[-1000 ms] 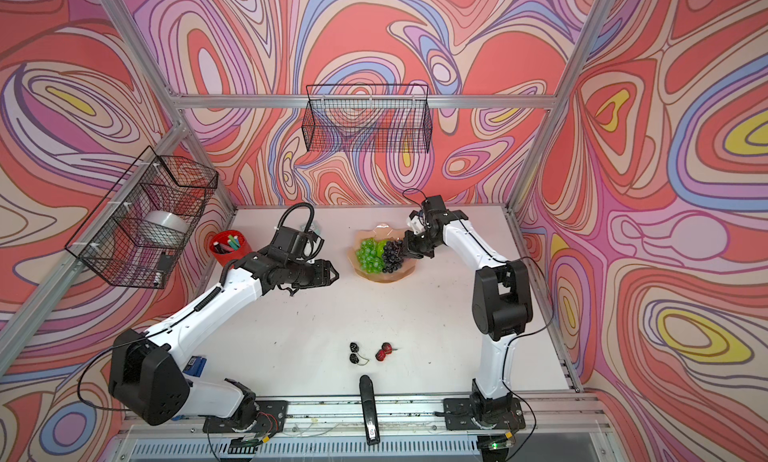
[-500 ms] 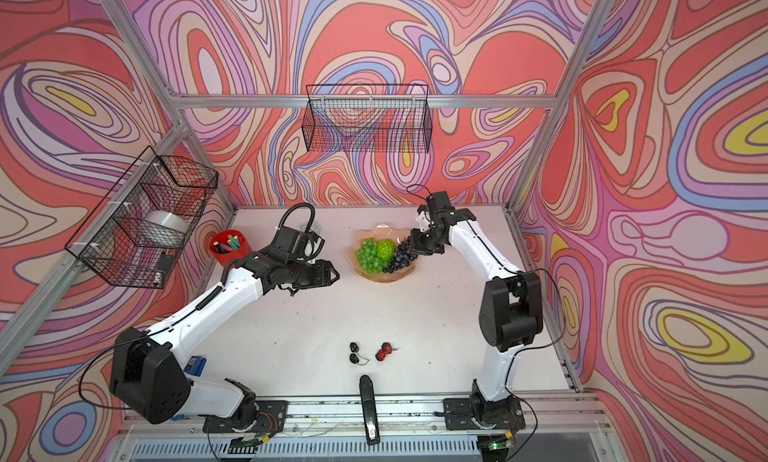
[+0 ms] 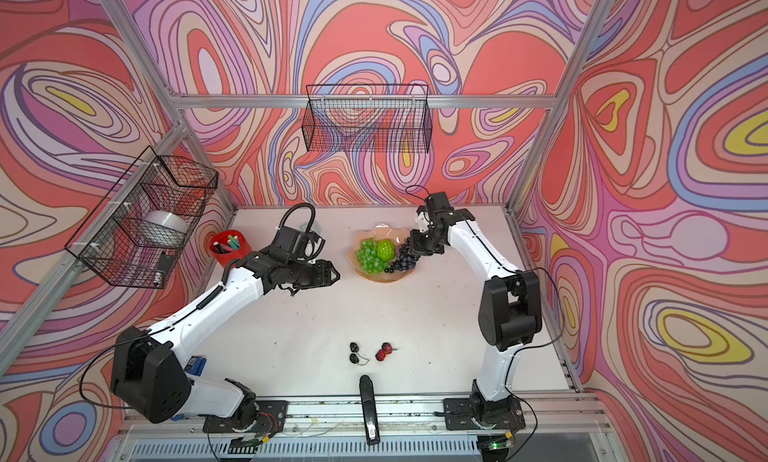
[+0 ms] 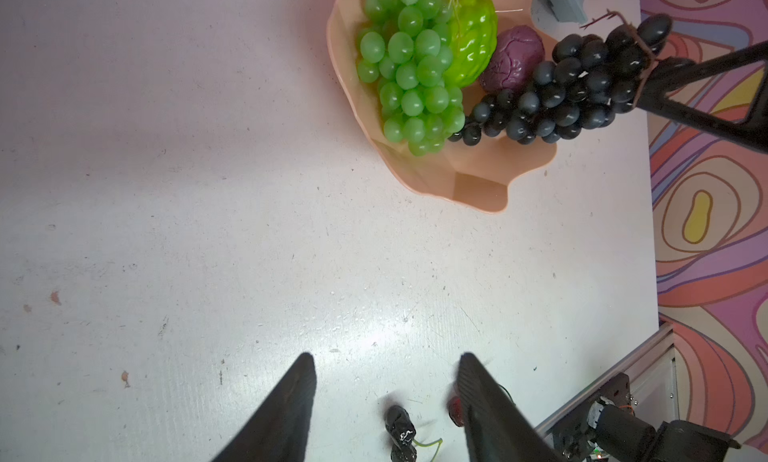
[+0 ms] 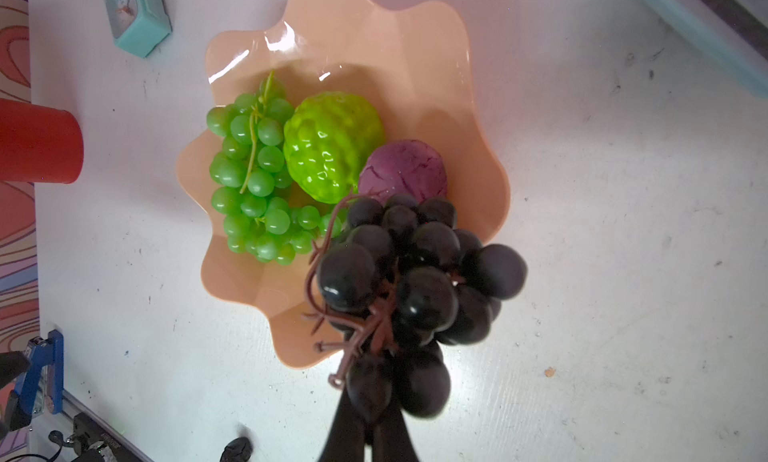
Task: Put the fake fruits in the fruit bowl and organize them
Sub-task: 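Lower the dark grapes into the bowl and open the right gripper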
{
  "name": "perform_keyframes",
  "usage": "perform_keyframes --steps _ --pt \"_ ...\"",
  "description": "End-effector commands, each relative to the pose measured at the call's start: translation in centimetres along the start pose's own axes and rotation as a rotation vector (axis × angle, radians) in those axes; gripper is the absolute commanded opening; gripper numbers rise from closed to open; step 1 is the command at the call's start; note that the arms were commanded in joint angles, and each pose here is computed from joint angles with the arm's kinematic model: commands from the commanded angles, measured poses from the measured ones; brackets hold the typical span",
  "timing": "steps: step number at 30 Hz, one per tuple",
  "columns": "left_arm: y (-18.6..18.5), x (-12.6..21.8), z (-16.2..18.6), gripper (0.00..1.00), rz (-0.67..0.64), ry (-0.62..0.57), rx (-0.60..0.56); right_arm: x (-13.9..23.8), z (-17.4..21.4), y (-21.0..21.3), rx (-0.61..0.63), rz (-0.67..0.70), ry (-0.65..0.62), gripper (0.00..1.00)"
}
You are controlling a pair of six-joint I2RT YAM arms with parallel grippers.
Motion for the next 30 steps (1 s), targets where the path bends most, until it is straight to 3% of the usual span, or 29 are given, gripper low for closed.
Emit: perform_keyframes --steps 1,16,30 --pt "-0.4 0.0 -0.4 0.59 0.007 -0.003 0.003 -1.3 -0.6 0.8 0.053 0.019 0.015 0.0" --pt "-0.1 0.3 -0.3 0.59 -0.013 -0.008 -0.013 -3.4 -2.2 5.6 0.28 0.146 0.041 0.0" --pt "-0.1 0.3 -0.3 0.59 -0.013 -0.013 -0.013 -6.8 -0.1 8.3 0.362 0.165 0.145 0.0"
Point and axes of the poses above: each gripper's point midway between its finger pads, its own x axis back along the fingers, its own y axis along the line the jaws close on, z = x × y, the point moved 7 cm from there along x, back along the fingers, and after that the axes turned 15 degrees about x, right-handed, at the moved point
